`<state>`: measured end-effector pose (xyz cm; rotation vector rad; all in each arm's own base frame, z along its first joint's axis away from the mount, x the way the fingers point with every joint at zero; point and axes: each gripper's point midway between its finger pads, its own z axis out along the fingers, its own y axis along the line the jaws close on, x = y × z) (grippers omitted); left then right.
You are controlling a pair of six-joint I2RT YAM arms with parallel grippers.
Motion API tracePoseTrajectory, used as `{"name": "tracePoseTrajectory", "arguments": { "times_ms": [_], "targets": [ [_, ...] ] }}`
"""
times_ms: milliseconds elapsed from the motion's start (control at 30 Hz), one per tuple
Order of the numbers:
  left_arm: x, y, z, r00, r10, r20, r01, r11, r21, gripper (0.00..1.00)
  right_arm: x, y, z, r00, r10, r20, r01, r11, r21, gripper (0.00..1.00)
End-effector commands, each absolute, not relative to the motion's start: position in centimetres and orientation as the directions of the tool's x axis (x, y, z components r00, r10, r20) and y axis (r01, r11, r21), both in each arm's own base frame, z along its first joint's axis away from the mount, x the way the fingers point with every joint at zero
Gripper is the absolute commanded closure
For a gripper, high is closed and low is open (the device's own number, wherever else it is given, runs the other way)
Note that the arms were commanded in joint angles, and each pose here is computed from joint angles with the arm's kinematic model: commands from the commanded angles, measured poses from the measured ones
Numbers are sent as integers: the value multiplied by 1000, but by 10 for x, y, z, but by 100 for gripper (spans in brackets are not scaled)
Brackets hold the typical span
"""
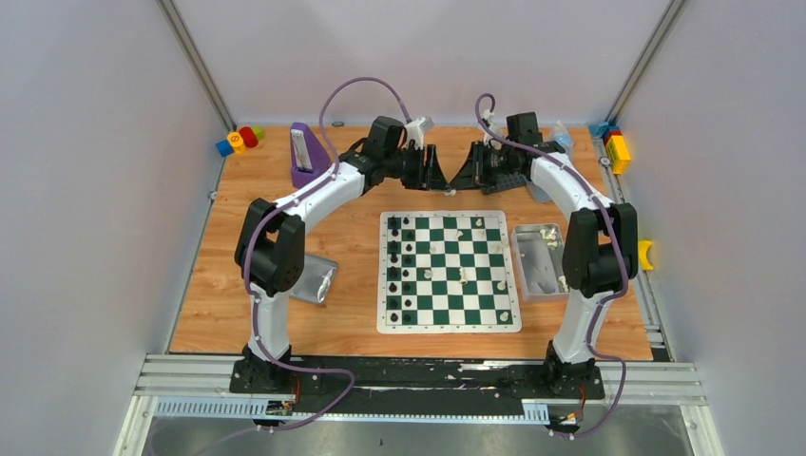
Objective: Set up the chess pieces on the board
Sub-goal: Place the chess piece on the chessboard.
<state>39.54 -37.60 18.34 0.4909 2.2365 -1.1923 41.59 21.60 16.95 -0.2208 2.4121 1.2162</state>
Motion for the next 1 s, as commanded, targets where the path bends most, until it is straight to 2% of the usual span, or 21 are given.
{"name": "tracePoseTrajectory", "arguments": {
  "times_ms": [0, 567, 767, 967],
  "targets": [
    [396, -383, 194, -770, 54, -636, 559, 536, -632, 47, 420, 217, 189, -881, 78, -466, -347, 563, 750, 100],
    [391, -394, 188, -799, 74, -596, 542, 517, -662, 59, 421, 217, 184, -886, 83, -457, -336, 567, 752, 100],
    [390, -396, 190, -802, 72, -593, 540, 509, -670, 67, 421, 216, 181, -889, 82, -451, -331, 566, 755, 100],
    [390, -397, 191, -802, 80, -592, 547, 499, -672, 82, 419, 215, 177, -886, 74, -458, -338, 573, 747, 100]
  ]
}}
